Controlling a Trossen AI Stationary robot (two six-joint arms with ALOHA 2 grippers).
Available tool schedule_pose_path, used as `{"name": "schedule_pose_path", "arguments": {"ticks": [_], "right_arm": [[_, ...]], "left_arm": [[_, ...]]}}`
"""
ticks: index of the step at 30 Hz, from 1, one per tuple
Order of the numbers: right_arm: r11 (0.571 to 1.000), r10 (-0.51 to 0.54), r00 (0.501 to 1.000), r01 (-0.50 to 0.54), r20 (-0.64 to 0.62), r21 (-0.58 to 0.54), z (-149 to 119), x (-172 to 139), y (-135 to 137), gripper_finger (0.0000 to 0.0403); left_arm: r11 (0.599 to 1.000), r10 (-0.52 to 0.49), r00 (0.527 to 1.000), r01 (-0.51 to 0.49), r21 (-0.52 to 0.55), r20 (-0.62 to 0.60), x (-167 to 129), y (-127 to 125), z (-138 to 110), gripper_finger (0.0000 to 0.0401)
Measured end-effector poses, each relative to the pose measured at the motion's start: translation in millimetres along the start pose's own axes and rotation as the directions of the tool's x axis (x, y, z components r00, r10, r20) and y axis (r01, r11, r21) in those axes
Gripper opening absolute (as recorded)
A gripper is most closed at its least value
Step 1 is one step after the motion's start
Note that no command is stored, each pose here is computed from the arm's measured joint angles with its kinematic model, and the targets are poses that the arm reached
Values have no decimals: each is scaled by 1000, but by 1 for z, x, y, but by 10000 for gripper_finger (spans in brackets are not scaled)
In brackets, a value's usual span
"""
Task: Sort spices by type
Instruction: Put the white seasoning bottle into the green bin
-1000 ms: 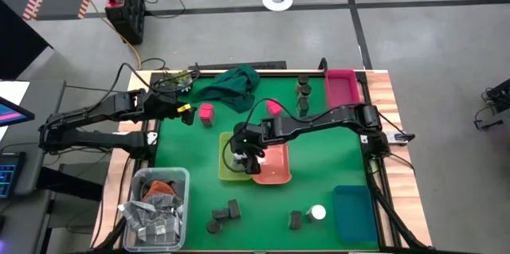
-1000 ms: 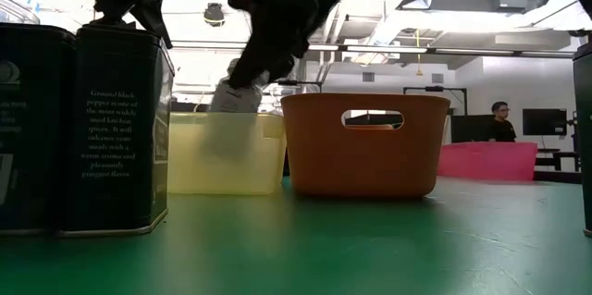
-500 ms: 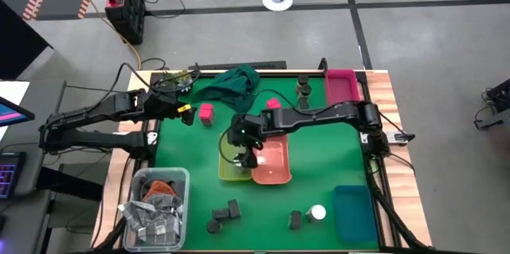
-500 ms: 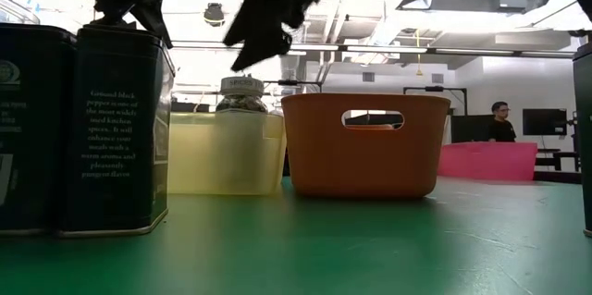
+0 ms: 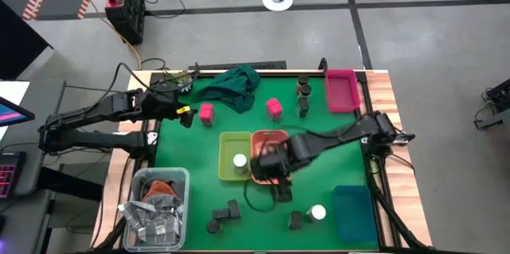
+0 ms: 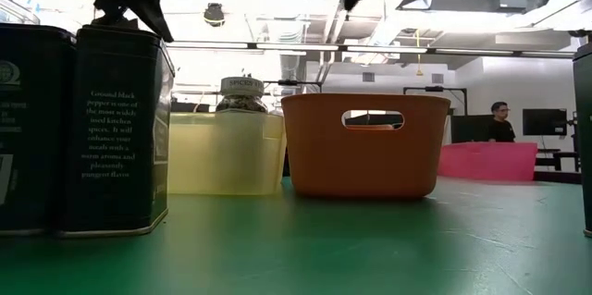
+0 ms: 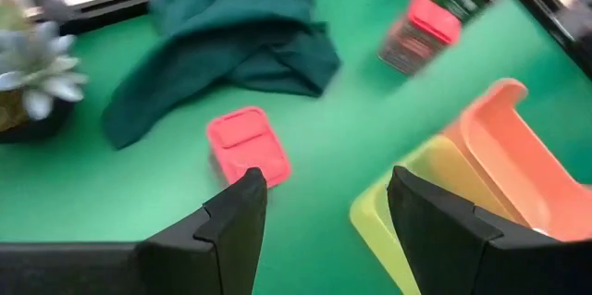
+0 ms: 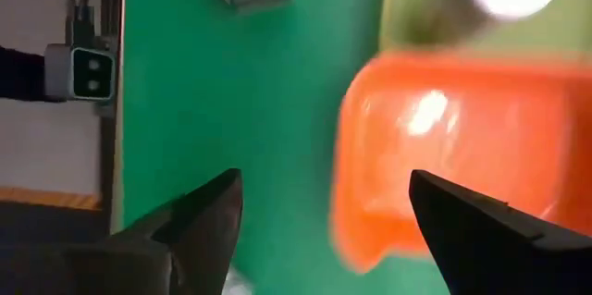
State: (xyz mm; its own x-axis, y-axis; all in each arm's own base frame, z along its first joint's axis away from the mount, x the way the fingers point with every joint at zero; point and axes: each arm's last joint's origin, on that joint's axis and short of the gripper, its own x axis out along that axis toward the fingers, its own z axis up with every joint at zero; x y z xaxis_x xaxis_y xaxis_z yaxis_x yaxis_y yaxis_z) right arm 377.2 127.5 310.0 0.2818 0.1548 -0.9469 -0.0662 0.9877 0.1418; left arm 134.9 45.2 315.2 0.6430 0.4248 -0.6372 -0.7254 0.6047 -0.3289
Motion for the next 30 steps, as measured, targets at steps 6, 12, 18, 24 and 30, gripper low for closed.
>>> {"name": "schedule_pose_path", "arguments": {"ticks": [6, 12, 18, 24, 30], "right_arm": [[917, -45, 979, 119, -198, 380, -30, 6, 26, 350], [747, 65, 955, 146, -290, 649, -42, 16, 40, 373], [681, 113, 935, 174, -337, 711, -52, 19, 58, 375], [695, 124, 892, 235, -436, 679, -69, 16, 74, 374], [732, 106, 873, 255, -475, 632, -84, 23, 88, 373]], "left_arm": [[969, -180, 977, 196, 150, -116, -5, -6, 0, 214], [919, -274, 949, 307, 247, -156, -11, -11, 3, 214], [886, -320, 932, 357, 294, -168, -17, -13, 7, 214], [879, -331, 932, 361, 311, -146, -21, -15, 11, 214], [888, -312, 940, 340, 311, -136, -21, -14, 11, 214]]}}
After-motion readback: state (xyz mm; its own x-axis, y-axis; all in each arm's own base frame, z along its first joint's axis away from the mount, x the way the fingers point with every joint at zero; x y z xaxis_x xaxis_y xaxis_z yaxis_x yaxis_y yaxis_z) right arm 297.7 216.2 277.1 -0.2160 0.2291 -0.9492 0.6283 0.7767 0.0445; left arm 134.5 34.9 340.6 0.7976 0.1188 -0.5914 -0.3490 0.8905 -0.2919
